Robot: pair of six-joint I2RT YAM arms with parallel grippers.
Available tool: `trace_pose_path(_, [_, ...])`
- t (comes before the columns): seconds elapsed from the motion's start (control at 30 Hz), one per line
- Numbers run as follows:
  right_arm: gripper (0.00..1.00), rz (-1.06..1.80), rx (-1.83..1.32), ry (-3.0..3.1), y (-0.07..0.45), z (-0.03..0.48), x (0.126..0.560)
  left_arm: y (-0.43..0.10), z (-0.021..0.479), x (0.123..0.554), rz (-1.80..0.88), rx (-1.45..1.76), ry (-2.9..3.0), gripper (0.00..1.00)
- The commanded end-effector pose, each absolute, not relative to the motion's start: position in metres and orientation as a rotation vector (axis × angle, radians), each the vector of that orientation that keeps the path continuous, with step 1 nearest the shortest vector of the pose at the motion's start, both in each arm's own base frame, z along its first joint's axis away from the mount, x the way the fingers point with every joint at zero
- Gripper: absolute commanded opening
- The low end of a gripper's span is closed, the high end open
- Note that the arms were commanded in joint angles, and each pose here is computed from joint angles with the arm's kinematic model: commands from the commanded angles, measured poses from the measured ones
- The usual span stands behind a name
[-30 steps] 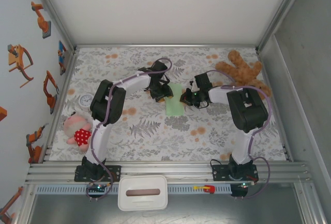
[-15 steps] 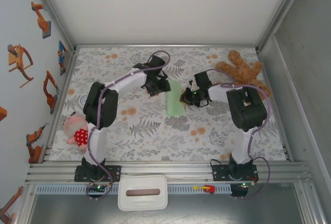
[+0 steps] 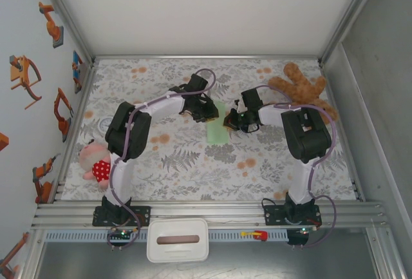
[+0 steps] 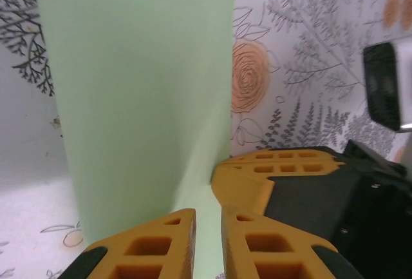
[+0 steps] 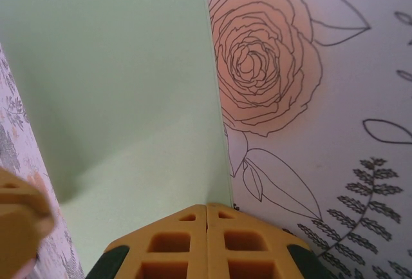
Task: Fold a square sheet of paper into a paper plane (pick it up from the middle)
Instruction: First fold the square sheet of paper in half at the center of the table.
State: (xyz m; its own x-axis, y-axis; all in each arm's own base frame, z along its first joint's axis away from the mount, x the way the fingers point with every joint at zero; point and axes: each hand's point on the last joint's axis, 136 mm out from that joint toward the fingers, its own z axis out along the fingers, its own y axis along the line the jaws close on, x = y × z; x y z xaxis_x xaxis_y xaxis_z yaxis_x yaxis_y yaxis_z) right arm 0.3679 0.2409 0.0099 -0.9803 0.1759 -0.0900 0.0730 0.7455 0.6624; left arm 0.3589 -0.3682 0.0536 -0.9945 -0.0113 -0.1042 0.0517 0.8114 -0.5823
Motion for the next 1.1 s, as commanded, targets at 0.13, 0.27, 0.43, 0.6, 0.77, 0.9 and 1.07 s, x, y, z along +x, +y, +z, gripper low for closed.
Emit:
trace_pose_path(0.13, [0.0, 0.577, 0.371, 3.132, 0.183, -0.085, 0.305, -0.383, 0.041, 0.356, -1.017, 0.068, 2.923, 0.16])
trace_pose_path(0.27, [0.0, 0.567, 0.363, 3.14, 0.182, -0.086, 0.304, -0.383, 0.033, 0.353, -1.014, 0.066, 2.943, 0.15])
trace_pose_path(0.43, [0.0, 0.554, 0.362, 3.153, 0.181, -0.088, 0.301, -0.384, 0.028, 0.349, -1.032, 0.086, 2.957, 0.15])
trace_pose_path(0.6, [0.0, 0.545, 0.363, 3.163, 0.18, -0.09, 0.3, -0.388, 0.025, 0.348, -1.065, 0.104, 2.96, 0.15])
trace_pose_path(0.77, [0.0, 0.52, 0.364, 3.178, 0.177, -0.093, 0.297, -0.381, 0.019, 0.346, -1.046, 0.122, 2.973, 0.15])
trace_pose_path(0.9, [0.0, 0.478, 0.372, 3.2, 0.172, -0.095, 0.293, -0.369, 0.015, 0.343, -1.028, 0.175, 2.983, 0.15])
trace_pose_path(1.07, [0.0, 0.426, 0.388, 3.228, 0.167, -0.099, 0.288, -0.343, 0.01, 0.341, -0.99, 0.216, 3.008, 0.15])
